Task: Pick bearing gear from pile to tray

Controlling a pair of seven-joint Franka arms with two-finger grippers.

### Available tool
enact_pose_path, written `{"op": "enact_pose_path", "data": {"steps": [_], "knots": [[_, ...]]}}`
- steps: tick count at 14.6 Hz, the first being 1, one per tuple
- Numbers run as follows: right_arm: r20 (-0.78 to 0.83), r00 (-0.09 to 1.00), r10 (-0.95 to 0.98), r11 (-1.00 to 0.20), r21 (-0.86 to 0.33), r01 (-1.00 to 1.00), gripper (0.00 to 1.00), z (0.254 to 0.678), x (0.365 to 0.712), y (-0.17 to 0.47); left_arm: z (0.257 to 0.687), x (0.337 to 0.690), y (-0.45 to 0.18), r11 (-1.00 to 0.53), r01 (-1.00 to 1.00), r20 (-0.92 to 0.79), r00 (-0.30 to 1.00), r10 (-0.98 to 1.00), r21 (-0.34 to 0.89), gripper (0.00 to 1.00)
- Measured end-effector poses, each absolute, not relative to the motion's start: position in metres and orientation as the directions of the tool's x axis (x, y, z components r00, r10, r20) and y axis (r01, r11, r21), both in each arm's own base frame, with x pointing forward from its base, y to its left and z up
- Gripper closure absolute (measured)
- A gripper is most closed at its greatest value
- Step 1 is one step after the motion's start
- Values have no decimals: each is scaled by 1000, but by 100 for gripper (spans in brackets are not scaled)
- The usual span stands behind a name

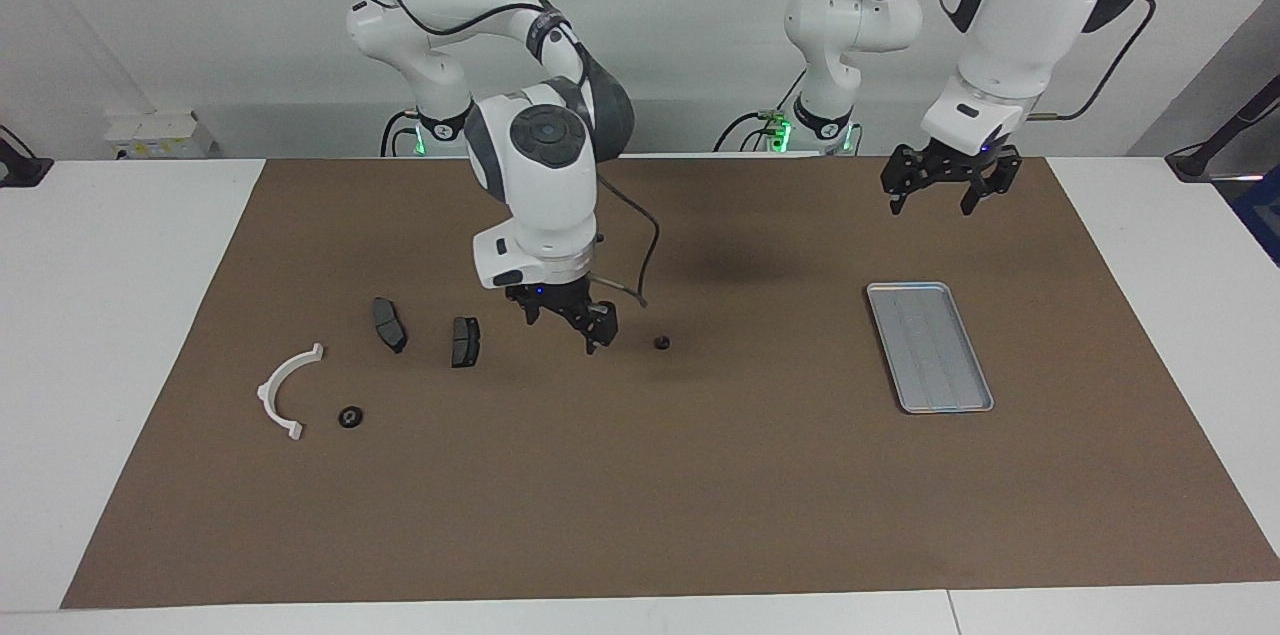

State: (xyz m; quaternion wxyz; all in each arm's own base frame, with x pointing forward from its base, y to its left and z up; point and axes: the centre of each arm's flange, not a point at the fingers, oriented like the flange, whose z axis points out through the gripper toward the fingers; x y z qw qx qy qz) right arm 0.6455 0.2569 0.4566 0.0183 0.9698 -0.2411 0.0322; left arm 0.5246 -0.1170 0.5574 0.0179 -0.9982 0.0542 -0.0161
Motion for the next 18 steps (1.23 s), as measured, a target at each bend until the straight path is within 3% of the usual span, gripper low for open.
{"op": "enact_pose_path", "data": {"steps": [9, 14, 18], "knots": [[52, 984, -172, -983, 57, -175, 0, 494, 672, 97, 443, 523, -306, -998, 48, 52, 998, 46, -35, 0], [38, 993, -115, -991, 64, -117, 0, 476, 674, 40, 370, 528, -386, -995, 98, 59, 994, 97, -12, 0], [69, 992, -102, -993, 59, -106, 0, 441, 665, 4, 343, 534, -408, -995, 98, 89, 991, 100, 26, 0]]}}
